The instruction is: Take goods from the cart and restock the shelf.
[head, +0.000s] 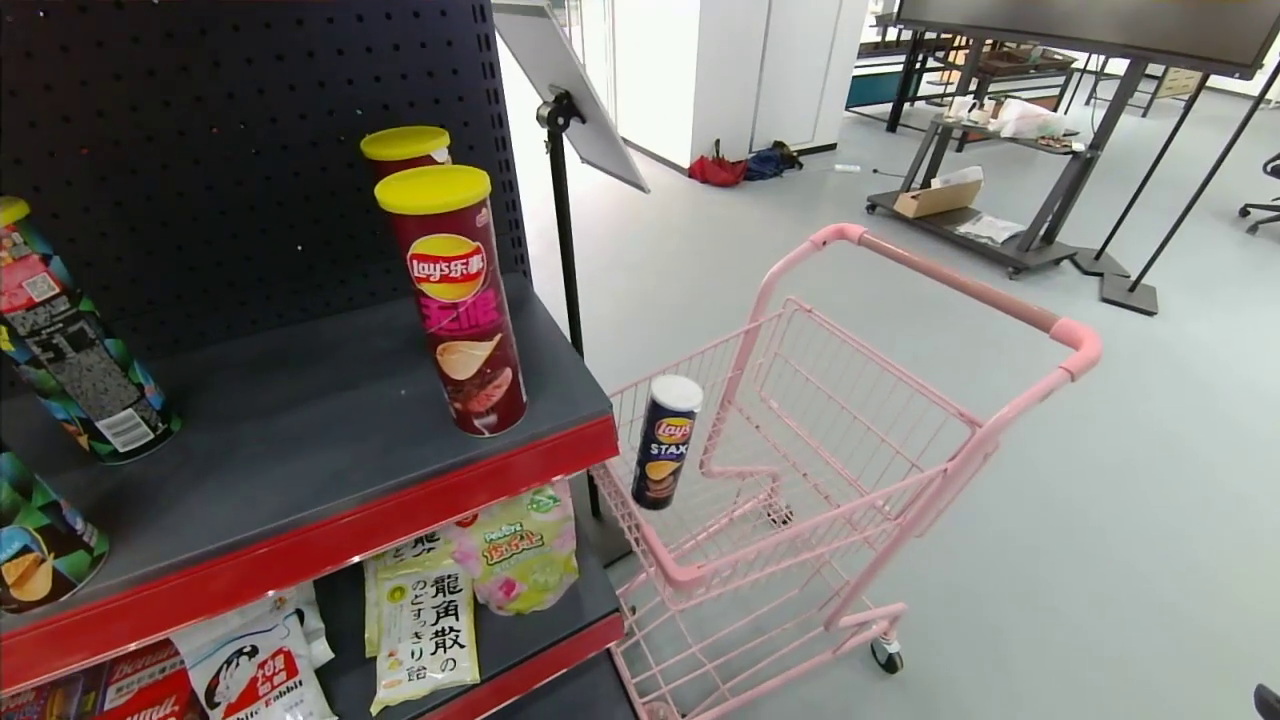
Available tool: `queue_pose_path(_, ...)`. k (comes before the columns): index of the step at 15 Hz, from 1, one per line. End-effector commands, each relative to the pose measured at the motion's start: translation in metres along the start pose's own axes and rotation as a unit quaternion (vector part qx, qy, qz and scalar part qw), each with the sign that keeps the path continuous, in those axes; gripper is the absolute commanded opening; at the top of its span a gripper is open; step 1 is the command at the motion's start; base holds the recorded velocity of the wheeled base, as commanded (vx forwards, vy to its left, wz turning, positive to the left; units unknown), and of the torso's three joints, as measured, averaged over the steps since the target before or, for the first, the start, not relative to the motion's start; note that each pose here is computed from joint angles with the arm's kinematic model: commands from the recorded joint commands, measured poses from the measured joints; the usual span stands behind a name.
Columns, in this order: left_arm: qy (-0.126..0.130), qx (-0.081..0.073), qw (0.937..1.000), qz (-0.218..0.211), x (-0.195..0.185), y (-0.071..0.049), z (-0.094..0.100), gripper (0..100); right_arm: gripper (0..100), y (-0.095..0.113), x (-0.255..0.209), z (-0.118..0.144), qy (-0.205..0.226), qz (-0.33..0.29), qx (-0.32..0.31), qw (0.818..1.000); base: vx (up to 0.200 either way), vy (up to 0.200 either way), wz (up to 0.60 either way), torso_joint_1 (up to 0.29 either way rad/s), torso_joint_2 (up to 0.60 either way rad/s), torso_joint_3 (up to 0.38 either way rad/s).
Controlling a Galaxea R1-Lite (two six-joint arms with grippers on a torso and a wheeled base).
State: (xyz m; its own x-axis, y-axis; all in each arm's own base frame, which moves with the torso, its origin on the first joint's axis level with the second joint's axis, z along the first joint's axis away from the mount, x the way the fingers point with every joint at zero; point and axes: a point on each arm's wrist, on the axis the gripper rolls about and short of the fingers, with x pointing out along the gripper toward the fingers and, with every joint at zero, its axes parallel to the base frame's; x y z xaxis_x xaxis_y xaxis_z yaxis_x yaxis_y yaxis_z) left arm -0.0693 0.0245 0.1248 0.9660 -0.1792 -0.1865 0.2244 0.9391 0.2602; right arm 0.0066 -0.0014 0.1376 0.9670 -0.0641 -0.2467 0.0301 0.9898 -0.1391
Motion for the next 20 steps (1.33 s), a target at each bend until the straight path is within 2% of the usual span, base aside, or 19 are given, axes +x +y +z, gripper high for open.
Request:
queue_pose_path(1,-0.001,0.001,1.0000,0.001,0.000,0.000,-0.001,100,100,0.000,-0.001,-0.002,-0.004,-0.001,0.000,1.000,0.000,0.000,0.00,-0.159,0.41,0.256)
queue_pose_path(5,-0.002,-0.002,1.0000,0.000,0.001,-0.001,-0.002,100,100,0.000,-0.004,-0.003,-0.013,-0.002,-0.013,1.000,0.000,0.000,0.00,-0.187,0.53,0.346)
queue_pose_path(6,-0.001,-0.006,1.0000,0.002,0.002,-0.001,-0.002,100,100,0.000,-0.005,-0.005,-0.018,-0.003,-0.013,1.000,0.000,0.000,0.00,-0.183,0.54,0.354)
queue_pose_path(9,0.013,-0.021,0.9997,-0.001,0.007,-0.003,-0.008,100,100,0.001,-0.005,-0.011,-0.021,-0.005,-0.012,1.000,0.000,0.000,0.00,-0.092,0.30,0.209)
queue_pose_path(11,0.020,-0.050,0.9986,-0.002,0.008,-0.003,-0.008,100,100,0.001,0.011,0.008,-0.011,0.028,0.011,0.999,0.000,0.000,0.00,-0.013,0.05,0.031)
queue_pose_path(13,0.040,-0.059,0.9975,0.005,0.015,-0.005,-0.017,100,100,0.008,0.040,0.037,-0.030,0.131,0.025,0.991,0.000,0.000,0.00,0.000,0.00,0.000)
queue_pose_path(15,0.027,-0.069,0.9973,-0.002,0.023,-0.006,-0.015,100,100,0.017,0.090,0.064,0.007,0.153,0.023,0.988,0.000,0.000,0.00,0.000,0.00,0.000)
queue_pose_path(16,0.026,-0.072,0.9971,0.001,0.025,-0.006,-0.013,100,100,0.021,0.106,0.073,0.010,0.166,0.023,0.986,0.000,0.000,0.00,0.000,0.00,0.000)
queue_pose_path(17,0.032,-0.082,0.9961,0.003,0.028,-0.006,-0.009,100,100,0.035,0.139,0.091,0.014,0.224,0.032,0.974,0.000,0.000,0.00,0.000,0.00,0.000)
queue_pose_path(20,0.040,-0.083,0.9958,0.002,0.029,-0.005,-0.005,100,100,0.074,0.215,0.093,0.021,0.266,0.056,0.962,0.000,0.000,0.00,0.000,0.00,0.000)
